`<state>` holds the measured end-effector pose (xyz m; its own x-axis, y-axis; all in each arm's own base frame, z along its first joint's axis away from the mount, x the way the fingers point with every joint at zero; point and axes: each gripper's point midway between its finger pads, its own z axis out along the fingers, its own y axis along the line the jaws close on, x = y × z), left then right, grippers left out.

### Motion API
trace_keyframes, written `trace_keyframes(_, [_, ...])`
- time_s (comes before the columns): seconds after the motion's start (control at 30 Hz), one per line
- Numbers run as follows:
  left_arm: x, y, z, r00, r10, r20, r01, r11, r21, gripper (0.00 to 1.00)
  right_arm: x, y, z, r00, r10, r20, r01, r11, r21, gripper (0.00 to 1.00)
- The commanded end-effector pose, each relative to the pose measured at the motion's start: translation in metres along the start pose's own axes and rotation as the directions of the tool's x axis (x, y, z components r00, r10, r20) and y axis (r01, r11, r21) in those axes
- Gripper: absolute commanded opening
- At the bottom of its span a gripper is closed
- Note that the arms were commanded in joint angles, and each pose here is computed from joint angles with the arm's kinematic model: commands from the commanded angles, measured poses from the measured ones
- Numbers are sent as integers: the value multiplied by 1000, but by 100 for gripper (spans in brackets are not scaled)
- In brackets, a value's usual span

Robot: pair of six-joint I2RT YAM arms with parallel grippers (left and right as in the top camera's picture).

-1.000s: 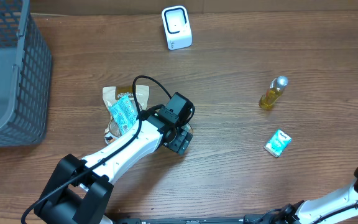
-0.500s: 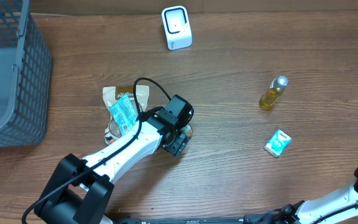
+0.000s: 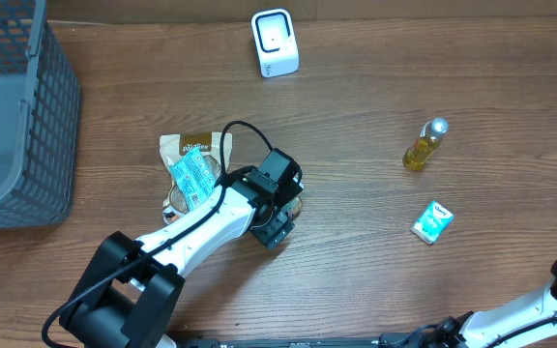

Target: Scan the item barcode

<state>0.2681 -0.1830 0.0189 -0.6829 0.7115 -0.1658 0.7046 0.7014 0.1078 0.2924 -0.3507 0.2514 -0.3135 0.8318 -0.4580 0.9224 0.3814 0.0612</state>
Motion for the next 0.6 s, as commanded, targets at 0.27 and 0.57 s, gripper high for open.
trace_keyframes(0.27, [3, -11, 2, 999, 44, -4, -43, 998, 51, 67, -5, -1, -9, 1000, 3, 28, -3, 1000, -2, 100])
trace_keyframes(0.57, [-14, -4, -43, 998, -1, 70, -2, 999, 36, 66, -5, -1, -9, 1000, 3, 27, -3, 1000, -2, 100])
